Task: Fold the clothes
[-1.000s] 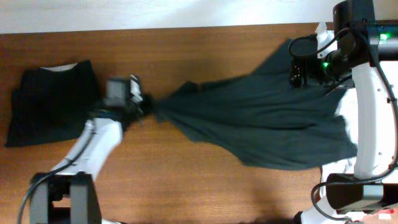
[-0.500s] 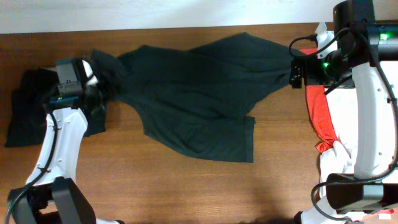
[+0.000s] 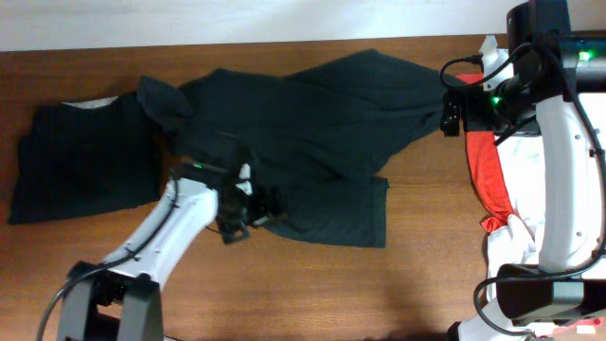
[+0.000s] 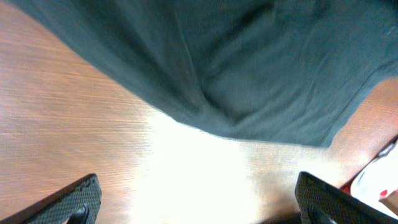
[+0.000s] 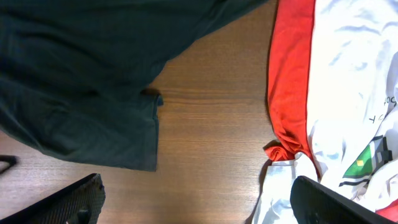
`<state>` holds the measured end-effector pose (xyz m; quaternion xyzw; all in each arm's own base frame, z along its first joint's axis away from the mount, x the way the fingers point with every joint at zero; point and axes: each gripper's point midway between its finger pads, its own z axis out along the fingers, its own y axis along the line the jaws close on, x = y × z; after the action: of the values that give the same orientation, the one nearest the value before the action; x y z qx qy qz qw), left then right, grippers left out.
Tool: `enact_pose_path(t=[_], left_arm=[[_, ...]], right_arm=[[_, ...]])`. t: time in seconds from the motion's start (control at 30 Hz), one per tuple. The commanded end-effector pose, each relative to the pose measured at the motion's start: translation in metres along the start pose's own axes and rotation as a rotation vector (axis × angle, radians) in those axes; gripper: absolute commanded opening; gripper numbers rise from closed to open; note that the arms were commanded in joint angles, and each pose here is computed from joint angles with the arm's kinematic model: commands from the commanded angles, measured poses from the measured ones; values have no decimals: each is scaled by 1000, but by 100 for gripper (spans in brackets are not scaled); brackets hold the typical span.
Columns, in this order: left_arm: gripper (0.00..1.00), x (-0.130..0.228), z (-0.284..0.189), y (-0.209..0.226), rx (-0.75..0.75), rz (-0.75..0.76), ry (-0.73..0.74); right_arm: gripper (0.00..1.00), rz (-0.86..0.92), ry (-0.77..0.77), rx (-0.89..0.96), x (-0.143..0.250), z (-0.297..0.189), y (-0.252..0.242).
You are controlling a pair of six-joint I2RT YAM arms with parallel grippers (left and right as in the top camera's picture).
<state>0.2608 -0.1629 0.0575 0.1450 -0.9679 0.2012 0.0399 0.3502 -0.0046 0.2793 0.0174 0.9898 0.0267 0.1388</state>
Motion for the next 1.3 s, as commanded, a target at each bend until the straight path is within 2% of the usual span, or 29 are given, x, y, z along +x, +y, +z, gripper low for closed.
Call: enact_pose_path(t=[0.0, 0.13, 0.27, 0.5, 0.63, 0.67, 0.73, 0.83, 1.0, 1.1, 1.2, 1.27], left_arm=[[99, 26, 25, -12, 3, -114, 31], [94, 33, 45, -15, -23, -132, -28], [91, 24, 56, -8, -72, -153, -133], [89, 26, 88, -15, -72, -166, -123], [75, 23, 103, -20, -68, -141, -135], [61, 17, 105, -18, -75, -139, -160], [51, 12, 105, -15, -94, -139, -194], [24, 0, 101, -5, -145, -130, -267], [1, -20, 88, 26, -225, -206, -314], [1, -28, 81, 44, -258, -208, -303], [1, -24, 64, 76, -337, -288, -259], [1, -21, 46, 94, -377, -287, -227]], right_arm=[[99, 13, -11, 20, 1, -5, -5], [99, 13, -10, 20, 1, -5, -5], [99, 13, -10, 19, 1, -4, -5], [99, 13, -10, 16, 1, -4, -4], [99, 13, -10, 16, 1, -4, -4], [99, 13, -10, 16, 1, -4, -4], [99, 13, -10, 17, 1, -4, -4], [99, 13, -10, 17, 1, -4, -4], [99, 13, -11, 17, 1, -4, -4], [99, 13, -11, 18, 1, -4, -4], [99, 13, -11, 21, 1, -4, -5], [99, 20, -9, 21, 1, -4, -5]])
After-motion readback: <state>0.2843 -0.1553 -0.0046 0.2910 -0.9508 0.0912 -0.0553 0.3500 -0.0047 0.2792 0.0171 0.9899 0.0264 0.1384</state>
